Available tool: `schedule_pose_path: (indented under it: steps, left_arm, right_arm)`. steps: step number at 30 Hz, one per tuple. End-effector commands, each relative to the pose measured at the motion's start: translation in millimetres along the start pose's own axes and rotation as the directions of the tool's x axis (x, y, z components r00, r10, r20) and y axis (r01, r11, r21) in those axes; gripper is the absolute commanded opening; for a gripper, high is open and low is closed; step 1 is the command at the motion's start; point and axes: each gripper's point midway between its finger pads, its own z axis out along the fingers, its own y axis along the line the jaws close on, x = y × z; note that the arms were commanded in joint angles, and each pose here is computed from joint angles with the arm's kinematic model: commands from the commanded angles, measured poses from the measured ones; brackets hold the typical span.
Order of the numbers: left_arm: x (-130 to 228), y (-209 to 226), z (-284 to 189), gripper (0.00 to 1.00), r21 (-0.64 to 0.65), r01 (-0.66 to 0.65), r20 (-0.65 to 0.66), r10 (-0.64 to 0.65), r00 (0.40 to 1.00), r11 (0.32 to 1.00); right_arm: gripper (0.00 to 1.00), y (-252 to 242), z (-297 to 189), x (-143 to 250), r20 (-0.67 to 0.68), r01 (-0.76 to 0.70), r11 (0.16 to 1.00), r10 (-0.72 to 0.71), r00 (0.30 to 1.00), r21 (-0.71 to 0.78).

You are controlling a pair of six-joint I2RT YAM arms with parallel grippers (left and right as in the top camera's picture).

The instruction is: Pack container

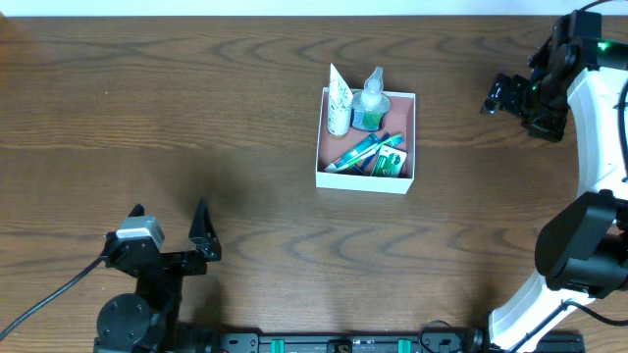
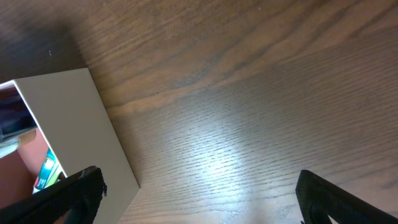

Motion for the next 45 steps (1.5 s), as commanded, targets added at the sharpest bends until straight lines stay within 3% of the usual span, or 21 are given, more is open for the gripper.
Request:
schedule_pose_path:
  steps: [1, 16, 26, 35, 45]
  left_arm:
    - [4.0, 3.0, 0.0, 0.98, 0.001, 0.017, 0.048, -0.017, 0.999, 1.000]
    - [-3.9, 10.1, 18.5, 0.98, -0.003, 0.044, 0.247, -0.042, 0.968, 0.999]
    - [30.2, 15.0, 39.0, 0.98, 0.016, 0.050, 0.316, -0.052, 0.947, 0.999]
    - [36.4, 16.3, 40.9, 0.98, 0.008, 0.047, 0.289, -0.047, 0.956, 0.999]
    - [110.3, 37.1, 50.6, 0.98, -0.091, 0.015, -0.010, -0.016, 1.000, 0.996]
  right_arm:
    - [0.99, -2.9, -0.2, -2.2, 0.004, -0.018, 1.000, 0.018, 1.000, 0.006]
    - [0.99, -2.9, -0.2, -2.2, 0.004, -0.018, 1.000, 0.018, 1.000, 0.006]
    - [0.99, -2.9, -0.2, -2.2, 0.004, -0.018, 1.000, 0.018, 1.000, 0.006]
    - [0.99, -2.9, -0.2, -2.2, 0.004, -0.018, 1.000, 0.018, 1.000, 0.006]
    - [0.99, -2.9, -0.2, -2.2, 0.004, -0.018, 1.000, 0.018, 1.000, 0.006]
